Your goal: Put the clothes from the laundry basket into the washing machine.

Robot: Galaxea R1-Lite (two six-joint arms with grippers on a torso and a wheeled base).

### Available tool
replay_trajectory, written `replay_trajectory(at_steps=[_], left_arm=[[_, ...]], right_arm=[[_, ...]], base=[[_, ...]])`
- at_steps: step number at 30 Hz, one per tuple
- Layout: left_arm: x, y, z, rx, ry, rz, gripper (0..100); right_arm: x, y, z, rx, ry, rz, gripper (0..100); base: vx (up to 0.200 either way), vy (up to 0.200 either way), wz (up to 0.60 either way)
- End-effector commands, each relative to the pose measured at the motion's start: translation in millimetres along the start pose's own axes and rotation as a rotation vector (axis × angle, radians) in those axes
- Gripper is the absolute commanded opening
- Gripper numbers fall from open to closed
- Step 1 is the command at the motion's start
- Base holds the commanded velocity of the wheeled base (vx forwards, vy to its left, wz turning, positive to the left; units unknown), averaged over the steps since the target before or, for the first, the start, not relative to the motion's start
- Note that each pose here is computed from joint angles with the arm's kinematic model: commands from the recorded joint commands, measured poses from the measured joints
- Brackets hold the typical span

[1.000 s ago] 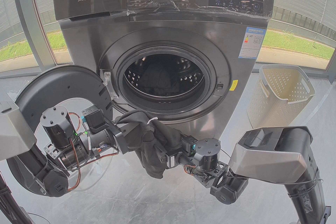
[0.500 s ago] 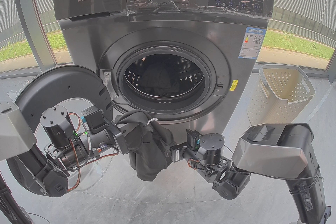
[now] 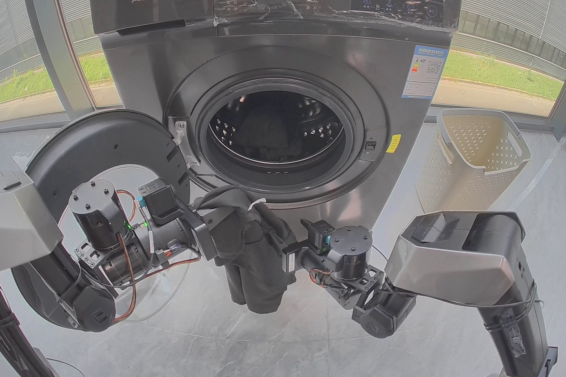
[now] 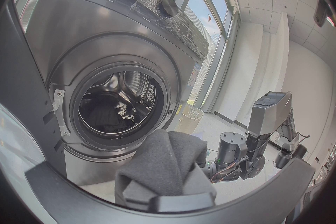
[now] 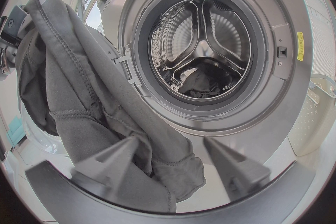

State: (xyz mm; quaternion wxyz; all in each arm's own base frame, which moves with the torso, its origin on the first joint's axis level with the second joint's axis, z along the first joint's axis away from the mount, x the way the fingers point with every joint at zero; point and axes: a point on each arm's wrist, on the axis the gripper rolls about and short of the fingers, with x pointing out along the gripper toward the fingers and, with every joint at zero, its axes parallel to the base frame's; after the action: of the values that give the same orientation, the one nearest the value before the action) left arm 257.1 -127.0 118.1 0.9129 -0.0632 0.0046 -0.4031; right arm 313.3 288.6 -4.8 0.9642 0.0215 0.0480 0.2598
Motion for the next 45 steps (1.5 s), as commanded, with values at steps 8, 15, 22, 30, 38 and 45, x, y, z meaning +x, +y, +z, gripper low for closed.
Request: replay_trajectory(at_steps=[8,15,22,30,38,45], left_arm=[[0.3,0.5,-2.6,-0.004,0.007,0.000,0],[0.5,3.3,-0.9,0.000,-0.001,0.008,0],[1.5,0.9,-1.2,0.001,0.000,0.000,0],[0.8,-0.1,0.2,0.001,-0.004,-0.002,0],[0.7,-2.2,0.3,0.001,-0.003,-0.009,0],[-0.1,-2.6,0.5,0.002,-0.002,-0.014,0]], right_arm=[[2.1,-2.2,15.3,0.017,-0.051,-0.005,0],[-23.1,-9.9,36.7,0.021,-0.040,-0.017,0],[-29.0,-11.7,8.5,0.001,0.055,-0.001,0],[-16.4,-7.4,-1.1,-0.008,0.055,0.029,100],[-4.7,-5.3,-11.3,-0.035,0.073,0.070,100],[10.6,1.5,-11.0,-0.035,0.032,0.083,100]], base=[[0.000,0.000,0.00],[0.000,0.000,0.00],[0.000,0.000,0.00],[0.000,0.000,0.00],[0.000,0.000,0.00],[0.000,0.000,0.00]])
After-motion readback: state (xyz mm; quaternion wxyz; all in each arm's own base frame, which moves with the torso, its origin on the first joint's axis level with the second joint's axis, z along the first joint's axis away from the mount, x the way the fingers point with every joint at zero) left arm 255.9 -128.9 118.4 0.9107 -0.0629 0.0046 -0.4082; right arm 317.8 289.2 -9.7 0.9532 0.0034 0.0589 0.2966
